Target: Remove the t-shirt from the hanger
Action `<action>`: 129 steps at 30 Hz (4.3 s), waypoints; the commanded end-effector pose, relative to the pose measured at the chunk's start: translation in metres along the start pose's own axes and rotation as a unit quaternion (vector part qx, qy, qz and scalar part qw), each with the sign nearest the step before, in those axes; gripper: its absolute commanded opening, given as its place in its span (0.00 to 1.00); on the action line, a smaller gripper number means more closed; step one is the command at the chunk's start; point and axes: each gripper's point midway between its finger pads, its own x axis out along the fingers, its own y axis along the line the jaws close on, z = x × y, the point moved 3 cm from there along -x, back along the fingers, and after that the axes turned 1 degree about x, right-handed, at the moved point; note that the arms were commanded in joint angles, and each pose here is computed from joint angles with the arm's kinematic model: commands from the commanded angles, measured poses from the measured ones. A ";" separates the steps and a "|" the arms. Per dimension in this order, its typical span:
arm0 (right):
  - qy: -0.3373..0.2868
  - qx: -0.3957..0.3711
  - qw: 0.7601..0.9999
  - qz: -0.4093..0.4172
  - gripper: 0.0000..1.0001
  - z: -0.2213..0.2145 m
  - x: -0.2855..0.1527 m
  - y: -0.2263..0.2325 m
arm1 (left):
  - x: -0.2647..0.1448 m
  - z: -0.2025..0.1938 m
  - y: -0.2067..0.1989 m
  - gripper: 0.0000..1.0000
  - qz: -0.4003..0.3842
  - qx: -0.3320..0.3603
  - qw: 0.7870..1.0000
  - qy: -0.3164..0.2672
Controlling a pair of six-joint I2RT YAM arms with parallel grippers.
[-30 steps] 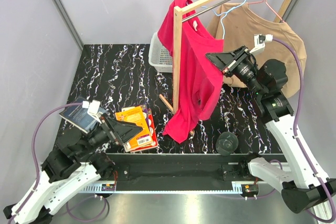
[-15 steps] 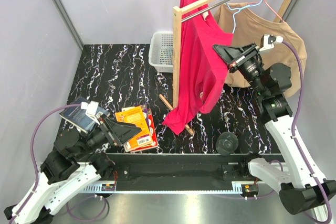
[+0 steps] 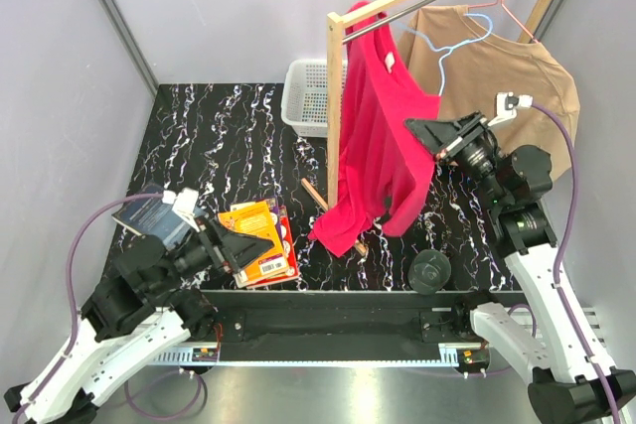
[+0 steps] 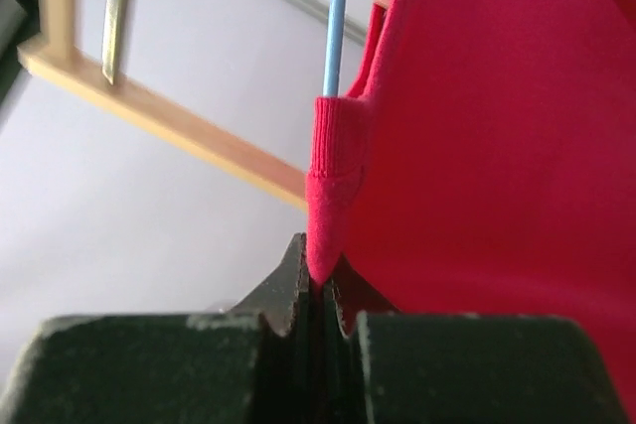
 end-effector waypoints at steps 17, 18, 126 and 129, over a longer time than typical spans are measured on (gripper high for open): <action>0.253 -0.240 0.928 -0.134 0.00 -0.064 -0.063 -0.093 | 0.093 0.098 -0.026 0.83 0.077 0.002 0.997 -0.018; 0.256 -0.237 0.928 -0.133 0.00 -0.065 -0.063 -0.094 | 0.098 0.111 -0.020 0.76 0.072 -0.013 0.997 -0.027; 0.229 -0.341 0.890 -0.197 1.00 -0.065 -0.054 -0.098 | 0.246 0.226 -0.054 0.00 -0.116 0.128 0.985 0.004; 0.237 -0.349 0.886 -0.191 1.00 -0.072 -0.055 -0.111 | 0.242 0.227 -0.055 0.00 -0.122 0.130 0.984 0.008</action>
